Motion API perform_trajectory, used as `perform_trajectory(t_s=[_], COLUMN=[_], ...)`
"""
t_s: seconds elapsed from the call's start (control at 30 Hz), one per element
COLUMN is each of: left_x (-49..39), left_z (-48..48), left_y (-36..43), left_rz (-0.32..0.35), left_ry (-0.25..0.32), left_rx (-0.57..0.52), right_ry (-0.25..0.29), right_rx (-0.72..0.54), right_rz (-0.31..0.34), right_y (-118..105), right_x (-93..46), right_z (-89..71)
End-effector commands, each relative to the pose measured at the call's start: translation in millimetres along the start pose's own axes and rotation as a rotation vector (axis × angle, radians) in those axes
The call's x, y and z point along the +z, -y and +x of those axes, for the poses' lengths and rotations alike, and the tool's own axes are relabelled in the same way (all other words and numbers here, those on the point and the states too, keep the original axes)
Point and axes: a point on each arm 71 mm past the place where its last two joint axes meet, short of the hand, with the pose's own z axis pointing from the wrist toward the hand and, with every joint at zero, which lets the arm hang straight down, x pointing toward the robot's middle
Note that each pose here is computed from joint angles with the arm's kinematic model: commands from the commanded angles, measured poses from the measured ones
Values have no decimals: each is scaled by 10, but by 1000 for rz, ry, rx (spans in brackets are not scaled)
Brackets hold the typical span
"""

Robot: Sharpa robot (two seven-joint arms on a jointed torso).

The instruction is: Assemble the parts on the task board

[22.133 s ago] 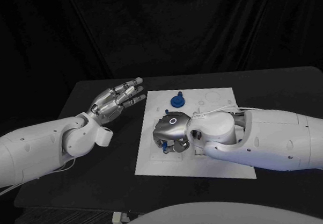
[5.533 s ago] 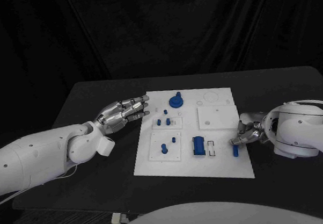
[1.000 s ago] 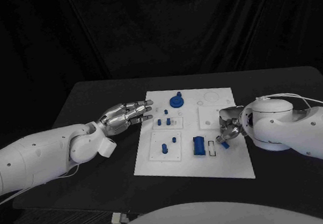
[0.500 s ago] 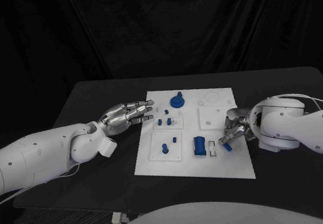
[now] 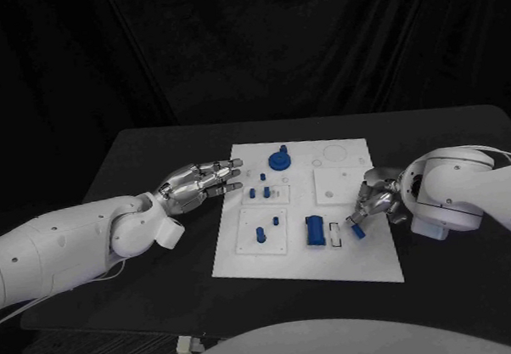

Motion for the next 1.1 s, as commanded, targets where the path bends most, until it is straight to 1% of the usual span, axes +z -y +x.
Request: perform_trajectory(t_s=[0.03, 0.23, 0.43, 0.87, 1.1], left_x=[9, 11, 12, 20, 18], left_z=[20, 22, 24, 30, 27], left_y=[0, -3, -5, -11, -12], left_rz=[7, 4, 2, -3, -5], left_ry=[-15, -17, -17, -22, -22], left_rx=[-10, -11, -11, -13, -13], right_ry=[-25, -43, -65, -95, -99], right_rx=[121, 186, 218, 219, 214], right_rz=[14, 20, 21, 16, 17], right_y=[14, 15, -9, -77, -84], right_x=[-4, 6, 16, 39, 50], right_z=[4, 7, 26, 72, 85])
